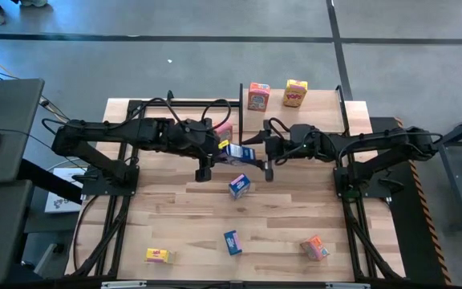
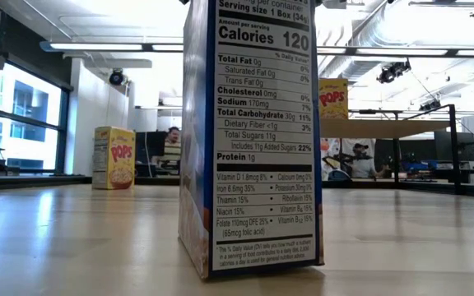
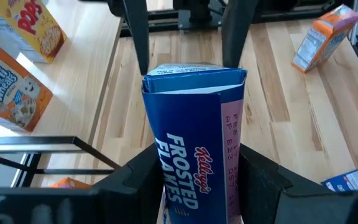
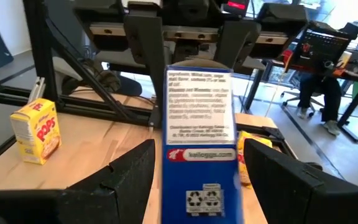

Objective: Stack cereal on shelf
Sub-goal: Put the top left blue cereal box on the shelf

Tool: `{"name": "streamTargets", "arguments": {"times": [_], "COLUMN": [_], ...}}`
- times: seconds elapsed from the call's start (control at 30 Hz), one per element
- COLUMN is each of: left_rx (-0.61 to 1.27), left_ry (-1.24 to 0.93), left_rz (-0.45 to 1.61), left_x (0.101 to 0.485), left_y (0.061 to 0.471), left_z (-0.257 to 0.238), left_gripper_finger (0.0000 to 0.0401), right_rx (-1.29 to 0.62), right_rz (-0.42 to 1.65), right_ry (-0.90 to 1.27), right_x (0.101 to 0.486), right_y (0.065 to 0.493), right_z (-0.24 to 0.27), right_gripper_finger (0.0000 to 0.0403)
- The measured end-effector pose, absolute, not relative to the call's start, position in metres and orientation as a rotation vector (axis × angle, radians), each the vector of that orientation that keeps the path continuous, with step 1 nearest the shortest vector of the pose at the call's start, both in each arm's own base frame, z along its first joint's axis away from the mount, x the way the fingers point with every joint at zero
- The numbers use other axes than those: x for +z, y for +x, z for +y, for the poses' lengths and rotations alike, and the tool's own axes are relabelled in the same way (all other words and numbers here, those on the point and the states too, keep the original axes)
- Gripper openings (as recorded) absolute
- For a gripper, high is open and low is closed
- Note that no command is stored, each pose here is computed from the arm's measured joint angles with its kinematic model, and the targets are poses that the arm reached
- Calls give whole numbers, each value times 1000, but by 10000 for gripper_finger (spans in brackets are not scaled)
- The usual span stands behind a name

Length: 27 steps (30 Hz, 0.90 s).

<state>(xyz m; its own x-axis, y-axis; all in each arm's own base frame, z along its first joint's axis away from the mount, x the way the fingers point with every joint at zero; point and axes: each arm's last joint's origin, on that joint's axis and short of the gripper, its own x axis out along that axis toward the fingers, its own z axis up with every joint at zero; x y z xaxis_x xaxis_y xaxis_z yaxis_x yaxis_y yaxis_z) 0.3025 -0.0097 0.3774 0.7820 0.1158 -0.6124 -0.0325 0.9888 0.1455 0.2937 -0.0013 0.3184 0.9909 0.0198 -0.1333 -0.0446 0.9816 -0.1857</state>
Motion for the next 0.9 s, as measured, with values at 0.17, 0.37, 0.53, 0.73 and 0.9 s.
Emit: {"name": "streamTargets", "arguments": {"times": [0.17, 0.37, 0.53, 0.73, 0.9], "left_rx": [74, 74, 74, 40, 35], "left_ry": [152, 153, 154, 168, 174], "left_rz": [624, 596, 583, 583, 582], "left_x": [381, 383, 384, 384, 384], "left_y": [305, 307, 307, 308, 308], "left_z": [-10, -10, -10, -11, -11], "left_gripper_finger": [154, 154, 154, 154, 154], "right_rx": [37, 35, 26, 30, 33], "right_rz": [133, 133, 134, 135, 135], "right_ry": [-178, -168, -129, -127, -127], "right_x": [318, 318, 318, 318, 318], "right_y": [294, 294, 294, 294, 294], "right_z": [-1, -1, -3, -4, -4], "right_gripper_finger": [239, 236, 218, 191, 189]}}
